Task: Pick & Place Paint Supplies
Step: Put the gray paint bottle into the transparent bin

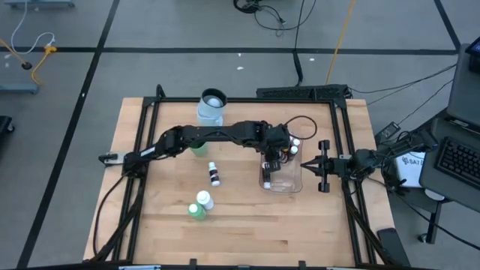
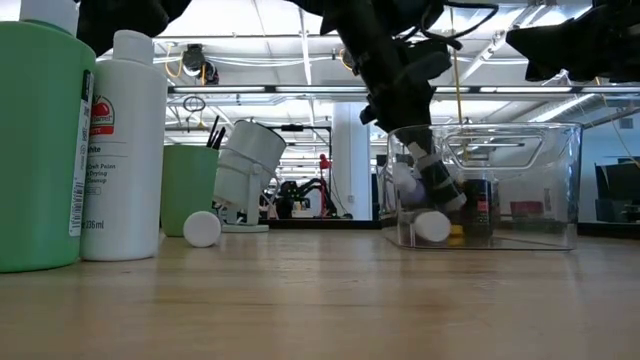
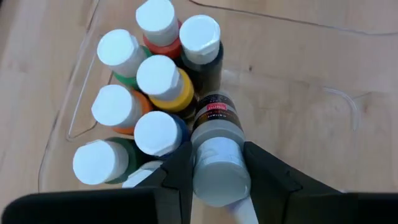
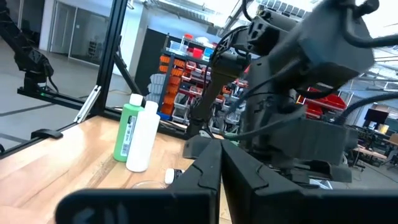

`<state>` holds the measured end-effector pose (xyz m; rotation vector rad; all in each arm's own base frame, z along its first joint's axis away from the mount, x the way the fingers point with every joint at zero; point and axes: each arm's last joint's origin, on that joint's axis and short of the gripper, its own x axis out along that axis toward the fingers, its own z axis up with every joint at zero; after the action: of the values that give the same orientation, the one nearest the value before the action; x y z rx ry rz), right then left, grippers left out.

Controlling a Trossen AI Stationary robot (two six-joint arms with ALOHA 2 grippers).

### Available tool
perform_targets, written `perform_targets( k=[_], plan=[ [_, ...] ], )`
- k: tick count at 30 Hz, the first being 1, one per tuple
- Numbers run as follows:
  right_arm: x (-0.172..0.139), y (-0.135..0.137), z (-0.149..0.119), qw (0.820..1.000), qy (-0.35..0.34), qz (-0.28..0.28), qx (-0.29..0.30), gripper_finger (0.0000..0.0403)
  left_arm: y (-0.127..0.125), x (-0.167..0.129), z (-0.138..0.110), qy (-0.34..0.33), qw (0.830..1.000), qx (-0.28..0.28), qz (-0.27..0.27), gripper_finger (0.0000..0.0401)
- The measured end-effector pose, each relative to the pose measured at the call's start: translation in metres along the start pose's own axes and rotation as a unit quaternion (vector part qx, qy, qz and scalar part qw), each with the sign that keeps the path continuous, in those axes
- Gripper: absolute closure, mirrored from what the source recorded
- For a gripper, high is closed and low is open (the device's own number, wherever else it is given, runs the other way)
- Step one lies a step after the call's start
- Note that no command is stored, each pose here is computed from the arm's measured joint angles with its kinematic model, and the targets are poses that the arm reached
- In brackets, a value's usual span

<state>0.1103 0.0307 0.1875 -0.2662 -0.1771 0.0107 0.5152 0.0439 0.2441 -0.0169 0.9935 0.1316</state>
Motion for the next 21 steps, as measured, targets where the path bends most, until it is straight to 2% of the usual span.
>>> perform_targets(
  k=[4,7,16,21],
  plan=[
    [0.000,0.000,0.000,1.000,0.000,0.000,0.000,0.0398,0.011,0.001,0.000,0.000,1.000,-0.011,-0.018,0.0266],
    [0.000,0.000,0.000,1.000,0.000,0.000,0.000,0.0399,0.019,0.001,0.000,-0.001,1.000,-0.017,-0.008,0.0253],
    [0.000,0.000,0.000,1.000,0.000,0.000,0.003,0.0399,0.027,0.001,-0.001,0.001,1.000,-0.021,-0.017,0.0245],
    [0.000,0.000,0.000,1.000,0.000,0.000,0.003,0.0399,0.027,0.001,0.000,0.000,1.000,-0.020,-0.013,0.0205]
  ],
)
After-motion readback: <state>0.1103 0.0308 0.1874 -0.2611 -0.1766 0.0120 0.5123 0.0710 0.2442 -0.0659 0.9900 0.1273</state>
